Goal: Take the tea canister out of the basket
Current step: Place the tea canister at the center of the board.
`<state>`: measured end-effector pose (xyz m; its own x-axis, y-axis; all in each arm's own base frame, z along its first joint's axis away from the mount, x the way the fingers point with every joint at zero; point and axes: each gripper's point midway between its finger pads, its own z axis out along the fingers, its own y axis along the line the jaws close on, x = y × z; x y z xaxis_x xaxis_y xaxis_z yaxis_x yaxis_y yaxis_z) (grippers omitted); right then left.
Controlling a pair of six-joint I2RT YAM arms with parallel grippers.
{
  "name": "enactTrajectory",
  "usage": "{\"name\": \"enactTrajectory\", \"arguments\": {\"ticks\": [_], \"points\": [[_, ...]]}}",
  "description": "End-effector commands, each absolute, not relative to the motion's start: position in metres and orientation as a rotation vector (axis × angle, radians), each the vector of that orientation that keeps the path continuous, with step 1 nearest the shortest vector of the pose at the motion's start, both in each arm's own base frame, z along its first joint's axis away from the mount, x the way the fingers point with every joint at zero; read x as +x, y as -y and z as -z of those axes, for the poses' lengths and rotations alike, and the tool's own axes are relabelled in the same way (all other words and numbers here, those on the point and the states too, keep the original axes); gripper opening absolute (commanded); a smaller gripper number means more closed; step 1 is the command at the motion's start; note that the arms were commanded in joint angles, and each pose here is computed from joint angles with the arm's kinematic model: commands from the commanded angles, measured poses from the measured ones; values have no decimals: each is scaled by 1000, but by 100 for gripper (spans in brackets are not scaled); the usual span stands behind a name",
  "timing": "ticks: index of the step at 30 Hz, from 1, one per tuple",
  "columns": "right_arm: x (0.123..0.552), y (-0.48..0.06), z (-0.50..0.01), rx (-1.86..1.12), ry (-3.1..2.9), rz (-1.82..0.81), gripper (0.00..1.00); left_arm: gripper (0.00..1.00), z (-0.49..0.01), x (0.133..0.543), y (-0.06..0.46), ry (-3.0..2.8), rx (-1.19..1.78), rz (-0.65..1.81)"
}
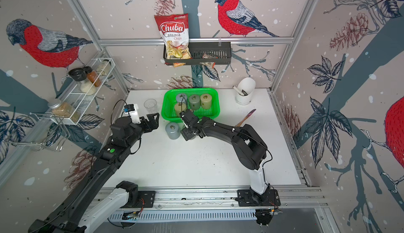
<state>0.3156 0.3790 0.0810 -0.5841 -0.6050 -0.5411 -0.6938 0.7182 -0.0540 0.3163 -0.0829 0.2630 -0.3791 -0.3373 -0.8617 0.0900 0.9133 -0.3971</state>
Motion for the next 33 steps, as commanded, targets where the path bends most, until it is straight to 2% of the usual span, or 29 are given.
{"name": "enactTrajectory", "arguments": {"ticks": [1,17,21,28,33], "points": [[328,-391,-92,-933,-2328,-245,26,98,-270,318,83,-1883,-183,463],[332,-399,-82,-950,-2340,-232,38,98,-269,319,84,-1888,-177,459],[330,-400,-82,-958,-2342,-241,46,98,-270,320,84,-1888,-177,458],[325,-403,-83,-982,-2351,-285,70,98,-271,322,86,-1889,-169,466],[324,-401,-87,-981,-2351,-287,81,98,-273,323,87,-1885,-166,471]]}}
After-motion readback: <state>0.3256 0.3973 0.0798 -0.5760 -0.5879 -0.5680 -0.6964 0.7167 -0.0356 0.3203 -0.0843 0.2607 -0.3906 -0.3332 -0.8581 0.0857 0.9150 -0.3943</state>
